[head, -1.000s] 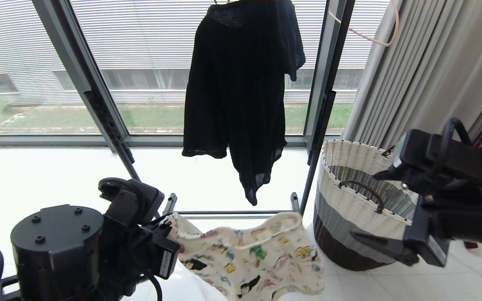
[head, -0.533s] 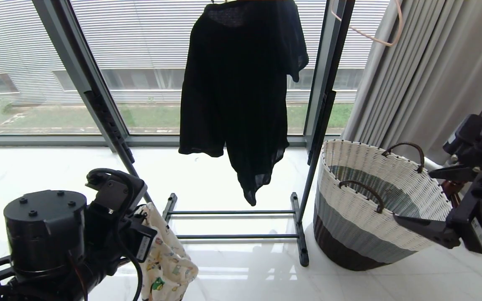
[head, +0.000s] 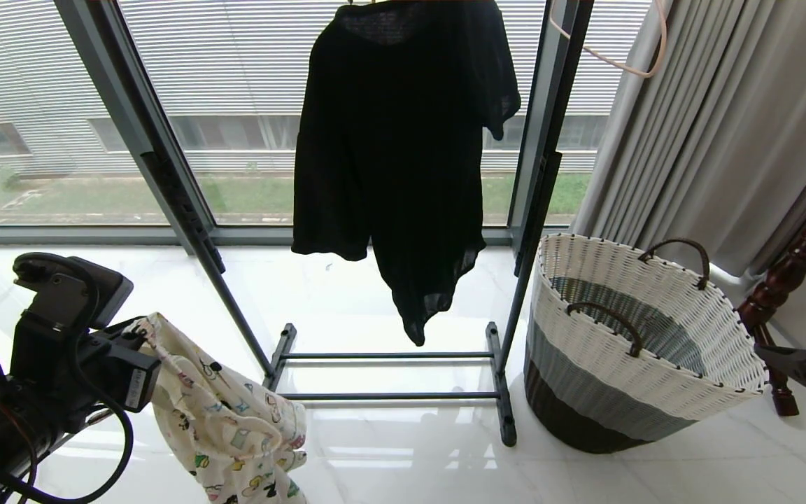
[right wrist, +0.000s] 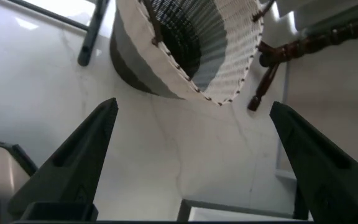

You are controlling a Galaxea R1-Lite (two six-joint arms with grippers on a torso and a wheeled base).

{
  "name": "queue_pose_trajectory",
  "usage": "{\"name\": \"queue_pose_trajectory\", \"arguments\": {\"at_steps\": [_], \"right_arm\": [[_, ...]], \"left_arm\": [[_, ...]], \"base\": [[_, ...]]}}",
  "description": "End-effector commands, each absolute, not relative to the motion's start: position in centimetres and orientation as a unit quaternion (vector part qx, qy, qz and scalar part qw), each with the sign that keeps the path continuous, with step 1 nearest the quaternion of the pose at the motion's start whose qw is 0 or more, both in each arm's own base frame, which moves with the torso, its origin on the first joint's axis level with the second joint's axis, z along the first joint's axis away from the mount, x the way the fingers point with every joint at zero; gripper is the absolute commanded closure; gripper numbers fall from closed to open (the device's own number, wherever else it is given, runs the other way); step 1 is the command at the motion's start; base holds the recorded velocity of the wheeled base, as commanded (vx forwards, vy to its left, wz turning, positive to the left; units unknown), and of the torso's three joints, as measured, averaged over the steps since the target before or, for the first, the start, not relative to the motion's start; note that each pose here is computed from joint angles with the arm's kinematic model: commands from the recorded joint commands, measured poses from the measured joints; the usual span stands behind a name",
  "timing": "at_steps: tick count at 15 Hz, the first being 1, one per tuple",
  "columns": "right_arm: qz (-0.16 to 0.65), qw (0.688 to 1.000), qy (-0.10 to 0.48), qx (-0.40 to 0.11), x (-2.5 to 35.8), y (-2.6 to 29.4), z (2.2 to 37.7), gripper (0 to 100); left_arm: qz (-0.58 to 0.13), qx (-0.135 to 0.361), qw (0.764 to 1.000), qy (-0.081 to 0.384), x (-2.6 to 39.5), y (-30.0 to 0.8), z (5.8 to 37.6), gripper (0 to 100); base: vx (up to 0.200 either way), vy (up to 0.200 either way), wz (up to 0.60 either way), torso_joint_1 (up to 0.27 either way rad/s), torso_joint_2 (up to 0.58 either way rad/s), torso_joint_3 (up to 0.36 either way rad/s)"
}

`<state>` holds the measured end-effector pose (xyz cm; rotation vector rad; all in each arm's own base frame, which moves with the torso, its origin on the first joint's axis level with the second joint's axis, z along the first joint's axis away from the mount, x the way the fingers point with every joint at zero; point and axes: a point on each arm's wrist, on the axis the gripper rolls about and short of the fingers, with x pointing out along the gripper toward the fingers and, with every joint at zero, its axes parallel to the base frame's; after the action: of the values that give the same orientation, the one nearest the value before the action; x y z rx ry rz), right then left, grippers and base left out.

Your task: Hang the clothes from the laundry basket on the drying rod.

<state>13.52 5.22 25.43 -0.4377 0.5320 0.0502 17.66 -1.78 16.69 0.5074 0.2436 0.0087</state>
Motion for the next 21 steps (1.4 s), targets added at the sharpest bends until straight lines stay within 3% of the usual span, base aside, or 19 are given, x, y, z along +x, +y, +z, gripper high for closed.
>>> {"name": "queue_pose_trajectory", "arguments": {"at_steps": [1,6,21], "right_arm": [[0.02,0.943,0.256,-0.213,13.3,5.1,25.3,0],[0.016,0.956,0.216,-0.197,14.6,5.7,25.9,0],[0.014,0.962,0.195,-0.189,16.2,6.4,26.0,0]], "left_arm": [[0.017,0.247,0.962,0.114,17.3,-1.4,17.0,100],[0.025,0.248,0.961,0.117,17.3,-1.2,16.9,100],[0.027,0.246,0.962,0.112,17.3,-1.2,17.1,100]], "base": [[0.0,0.0,0.0,0.0,0.0,0.0],[0.0,0.0,0.0,0.036,-0.1,-0.106],[0.0,0.0,0.0,0.181,-0.48,-0.283]]}}
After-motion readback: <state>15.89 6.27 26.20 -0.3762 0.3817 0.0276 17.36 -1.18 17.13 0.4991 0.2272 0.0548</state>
